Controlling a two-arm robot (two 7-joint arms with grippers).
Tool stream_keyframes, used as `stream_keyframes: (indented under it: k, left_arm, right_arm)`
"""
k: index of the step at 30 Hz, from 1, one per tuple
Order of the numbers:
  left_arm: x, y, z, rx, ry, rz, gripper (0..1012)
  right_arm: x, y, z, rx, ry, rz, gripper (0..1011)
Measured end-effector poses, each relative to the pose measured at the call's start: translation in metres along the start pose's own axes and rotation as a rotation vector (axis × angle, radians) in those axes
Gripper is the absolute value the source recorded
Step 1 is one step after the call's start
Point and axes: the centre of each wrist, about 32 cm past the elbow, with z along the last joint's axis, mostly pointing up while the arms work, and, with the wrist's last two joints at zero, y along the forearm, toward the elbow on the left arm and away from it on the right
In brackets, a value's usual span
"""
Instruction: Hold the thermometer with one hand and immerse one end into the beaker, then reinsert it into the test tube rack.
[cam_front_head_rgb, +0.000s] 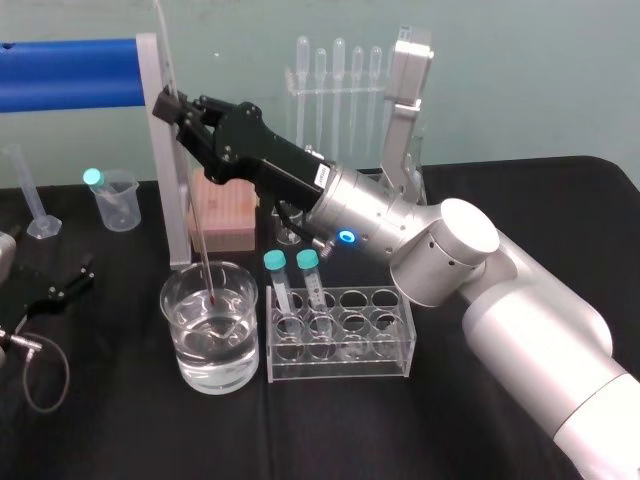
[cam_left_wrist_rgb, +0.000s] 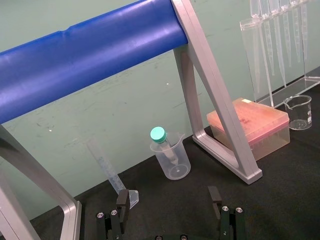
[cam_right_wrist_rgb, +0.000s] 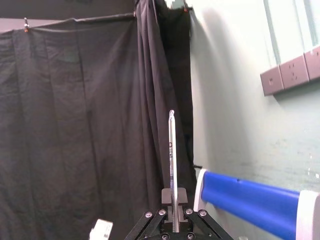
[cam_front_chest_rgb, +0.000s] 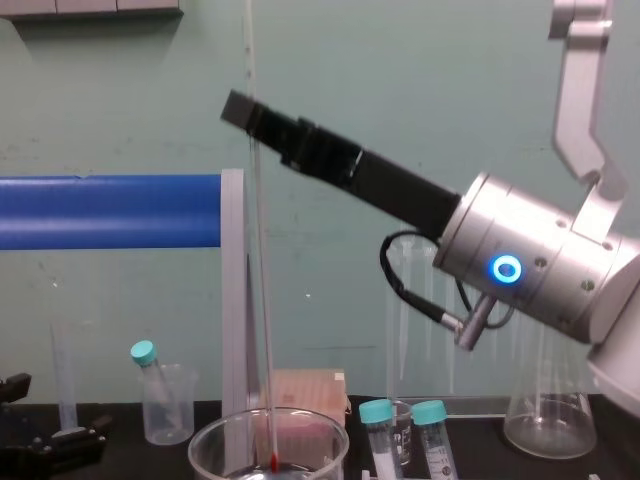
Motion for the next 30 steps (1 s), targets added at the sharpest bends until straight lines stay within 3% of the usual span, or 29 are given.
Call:
stream_keyframes:
  k: [14,30]
  left_arm:
    - [0.0,0.0,0.0,0.0,0.0,0.0,1008]
    - [0.0,0.0,0.0,0.0,0.0,0.0,1008]
  right_arm:
    - [0.0058,-0.009,-0.023,-0.06,0.024,0.027,57]
    - [0.008,-0.015,-0.036,-0.111,0.029,0.033,57]
